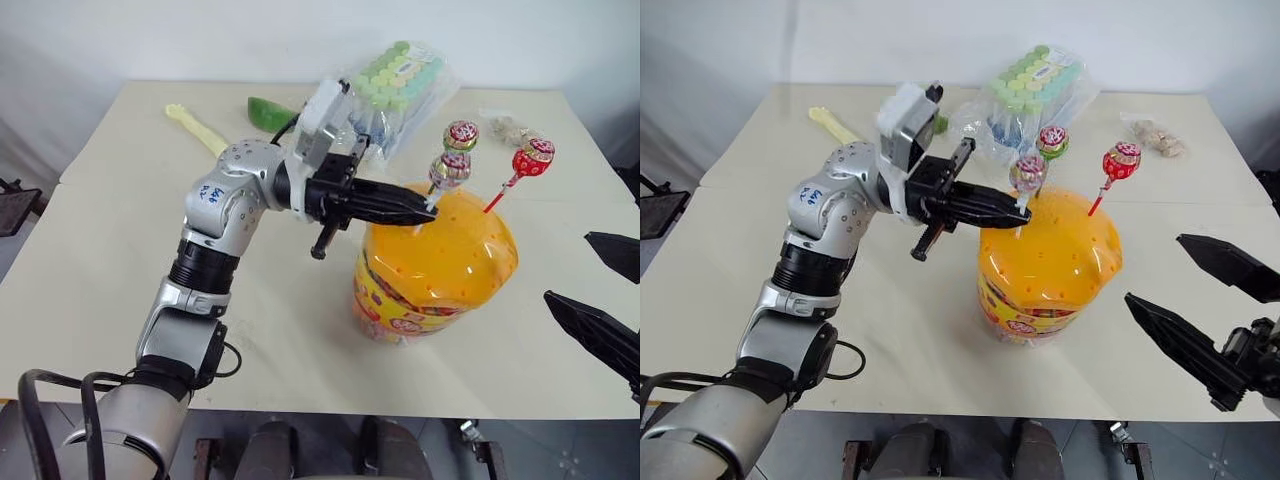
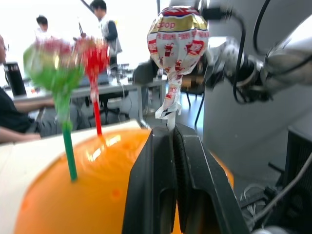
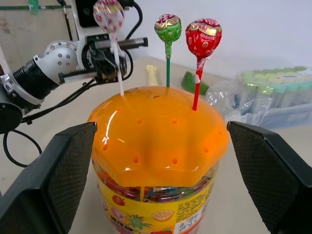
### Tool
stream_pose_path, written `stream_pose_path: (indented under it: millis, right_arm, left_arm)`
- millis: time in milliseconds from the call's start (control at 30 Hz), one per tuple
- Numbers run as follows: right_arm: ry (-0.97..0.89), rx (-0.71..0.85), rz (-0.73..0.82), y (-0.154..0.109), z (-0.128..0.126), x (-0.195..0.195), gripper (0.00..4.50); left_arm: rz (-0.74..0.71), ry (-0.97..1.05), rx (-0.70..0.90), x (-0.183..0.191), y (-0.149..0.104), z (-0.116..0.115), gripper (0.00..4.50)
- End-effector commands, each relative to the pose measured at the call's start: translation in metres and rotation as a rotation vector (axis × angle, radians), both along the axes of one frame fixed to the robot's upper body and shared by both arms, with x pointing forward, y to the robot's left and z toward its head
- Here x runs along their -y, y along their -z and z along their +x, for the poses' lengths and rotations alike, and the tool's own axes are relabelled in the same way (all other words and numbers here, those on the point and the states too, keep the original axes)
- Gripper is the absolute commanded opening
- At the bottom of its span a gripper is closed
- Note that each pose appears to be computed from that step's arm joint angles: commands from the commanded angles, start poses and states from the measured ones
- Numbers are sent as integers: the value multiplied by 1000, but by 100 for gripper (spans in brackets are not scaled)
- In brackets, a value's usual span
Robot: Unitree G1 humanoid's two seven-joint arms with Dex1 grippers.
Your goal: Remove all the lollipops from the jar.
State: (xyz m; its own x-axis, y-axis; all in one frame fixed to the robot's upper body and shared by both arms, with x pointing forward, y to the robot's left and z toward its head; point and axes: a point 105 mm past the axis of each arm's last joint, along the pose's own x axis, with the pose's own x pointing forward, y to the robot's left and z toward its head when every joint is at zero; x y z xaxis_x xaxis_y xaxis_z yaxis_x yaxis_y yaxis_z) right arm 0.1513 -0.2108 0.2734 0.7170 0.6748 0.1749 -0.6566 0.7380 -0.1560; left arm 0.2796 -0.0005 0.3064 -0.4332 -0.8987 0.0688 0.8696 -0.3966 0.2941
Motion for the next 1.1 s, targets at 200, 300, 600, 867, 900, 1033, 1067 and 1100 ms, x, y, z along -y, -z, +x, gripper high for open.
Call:
stream_pose_path:
  millis: [200, 300, 600, 867, 900, 1033, 1067, 1100]
  right_arm:
    - [37, 50, -27, -7, 0, 11, 450]
    - [34, 49, -32, -7, 1, 13, 450]
    - [-11, -10, -83, 8, 4, 18, 450]
    - [-15, -51, -107, 17, 13, 30, 450]
    - [-18, -50, -107, 17, 14, 30, 450]
    - [-33, -52, -104, 20, 20, 27, 450]
    - [-34, -50, -104, 21, 21, 26, 450]
    - [-34, -49, -104, 21, 21, 26, 450]
  left_arm:
    - [-178, 4, 7, -29, -58, -3, 1]
    - [-207, -40, 11, -43, -71, -1, 1]
    - [94, -826, -263, -107, -21, 90, 1]
    - [630, -1259, -463, -173, 91, 104, 1]
    - [682, -1291, -475, -179, 101, 102, 1]
    - [874, -1417, -581, -205, 134, 95, 1]
    - [907, -1434, -589, -209, 140, 93, 1]
    - [931, -1447, -589, -212, 144, 91, 1]
